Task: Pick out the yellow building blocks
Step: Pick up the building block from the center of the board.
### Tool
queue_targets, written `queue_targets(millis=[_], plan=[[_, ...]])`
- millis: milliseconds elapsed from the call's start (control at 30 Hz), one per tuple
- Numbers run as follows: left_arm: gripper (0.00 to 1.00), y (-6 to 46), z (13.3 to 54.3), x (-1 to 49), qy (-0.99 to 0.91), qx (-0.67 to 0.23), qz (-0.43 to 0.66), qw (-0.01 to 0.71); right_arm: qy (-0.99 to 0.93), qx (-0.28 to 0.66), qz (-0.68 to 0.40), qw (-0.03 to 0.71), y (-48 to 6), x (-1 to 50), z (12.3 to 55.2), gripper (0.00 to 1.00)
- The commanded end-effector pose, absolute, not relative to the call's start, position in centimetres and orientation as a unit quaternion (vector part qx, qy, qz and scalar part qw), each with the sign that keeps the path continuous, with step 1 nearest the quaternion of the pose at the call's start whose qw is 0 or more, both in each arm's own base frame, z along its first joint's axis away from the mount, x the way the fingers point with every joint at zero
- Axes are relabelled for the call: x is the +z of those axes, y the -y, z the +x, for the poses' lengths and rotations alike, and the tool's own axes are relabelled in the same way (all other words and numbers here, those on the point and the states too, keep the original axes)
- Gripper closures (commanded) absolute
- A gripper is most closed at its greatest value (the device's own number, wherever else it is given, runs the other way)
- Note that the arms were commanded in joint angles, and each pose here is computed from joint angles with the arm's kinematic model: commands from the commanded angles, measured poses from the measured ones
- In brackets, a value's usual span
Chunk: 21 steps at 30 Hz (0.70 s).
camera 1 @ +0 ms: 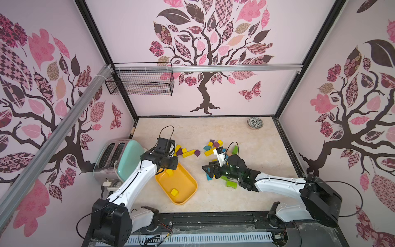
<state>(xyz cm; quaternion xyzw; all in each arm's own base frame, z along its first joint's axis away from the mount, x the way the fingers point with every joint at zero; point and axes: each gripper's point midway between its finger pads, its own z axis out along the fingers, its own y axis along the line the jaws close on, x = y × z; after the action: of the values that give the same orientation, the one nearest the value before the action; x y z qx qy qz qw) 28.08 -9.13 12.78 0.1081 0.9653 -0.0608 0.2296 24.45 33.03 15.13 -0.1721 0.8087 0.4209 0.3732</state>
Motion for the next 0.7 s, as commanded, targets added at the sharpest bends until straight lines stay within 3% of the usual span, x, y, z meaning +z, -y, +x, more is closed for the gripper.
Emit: queue_targets(millis=[0, 300, 667], plan=[[0.5, 9.8, 28.7, 13.8, -0.961, -0.08, 0.107, 0.242, -0.808, 0.418, -0.179, 0.374, -33.7, 15.9, 24.9, 0.27], [0.49, 9.6, 28.7, 13.6, -0.962, -0.075, 0.105, 0.239, -0.819, 0.395, -0.21, 0.359, -34.7, 14.7, 25.3, 0.25], [0.49, 9.7, 28.7, 14.1, -0.96, -0.08, 0.104, 0.248, -0.807, 0.345, -0.263, 0.402, -37.0, 16.2, 28.6, 0.23]])
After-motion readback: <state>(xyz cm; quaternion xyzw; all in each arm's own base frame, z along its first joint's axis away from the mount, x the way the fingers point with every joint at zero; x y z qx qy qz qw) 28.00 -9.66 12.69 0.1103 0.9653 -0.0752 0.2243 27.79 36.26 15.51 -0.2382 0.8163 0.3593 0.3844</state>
